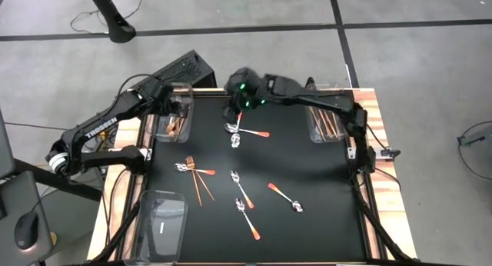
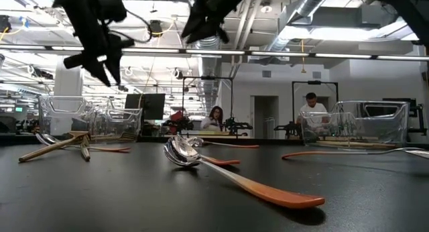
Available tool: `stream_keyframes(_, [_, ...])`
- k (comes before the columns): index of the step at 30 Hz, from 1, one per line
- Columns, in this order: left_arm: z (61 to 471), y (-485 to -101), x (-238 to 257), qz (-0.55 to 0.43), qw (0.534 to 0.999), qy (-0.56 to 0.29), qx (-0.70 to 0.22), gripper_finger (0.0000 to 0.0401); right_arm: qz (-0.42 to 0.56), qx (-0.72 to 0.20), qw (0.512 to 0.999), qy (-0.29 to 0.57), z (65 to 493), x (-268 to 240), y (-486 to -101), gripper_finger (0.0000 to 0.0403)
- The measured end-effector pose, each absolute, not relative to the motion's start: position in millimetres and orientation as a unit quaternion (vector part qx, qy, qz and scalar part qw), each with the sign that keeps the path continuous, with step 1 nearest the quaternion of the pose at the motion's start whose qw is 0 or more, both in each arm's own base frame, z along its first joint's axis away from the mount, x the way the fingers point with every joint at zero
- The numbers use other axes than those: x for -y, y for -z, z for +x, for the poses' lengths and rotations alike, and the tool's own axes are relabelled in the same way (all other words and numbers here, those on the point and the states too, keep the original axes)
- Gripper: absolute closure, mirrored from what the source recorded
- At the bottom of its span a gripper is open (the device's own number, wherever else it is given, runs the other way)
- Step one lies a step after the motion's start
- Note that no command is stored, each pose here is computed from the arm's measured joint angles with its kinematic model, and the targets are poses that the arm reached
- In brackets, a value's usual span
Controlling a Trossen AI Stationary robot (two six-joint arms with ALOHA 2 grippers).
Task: Sort silverware by color (type)
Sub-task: Adjust the gold fork on the table
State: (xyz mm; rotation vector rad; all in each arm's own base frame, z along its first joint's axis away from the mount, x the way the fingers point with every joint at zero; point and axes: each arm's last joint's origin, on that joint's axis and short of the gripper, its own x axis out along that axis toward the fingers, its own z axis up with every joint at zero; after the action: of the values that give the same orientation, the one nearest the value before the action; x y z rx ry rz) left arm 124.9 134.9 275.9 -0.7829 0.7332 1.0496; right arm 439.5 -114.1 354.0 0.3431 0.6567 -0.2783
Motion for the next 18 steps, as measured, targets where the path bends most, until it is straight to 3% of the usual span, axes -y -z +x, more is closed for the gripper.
stream_keyframes(4, [133, -285, -105, -0.382, 0.755, -0.428, -0.318, 0.0261, 0.211, -0.366, 0.900, 0.103, 457, 103, -321, 0.0272])
stream_keyframes(10, [148, -282, -53, -0.387, 0.749, -0.406, -0.353, 0.0266, 0.254, -0.404, 0.872, 0.103, 477, 79, -286, 0.0272])
stream_keyframes(18, [147, -280, -18, -0.378, 0.749, -0.401, -0.367, 0.0266, 0.310, -0.385, 0.869, 0.019, 510, 26, -255, 0.0272])
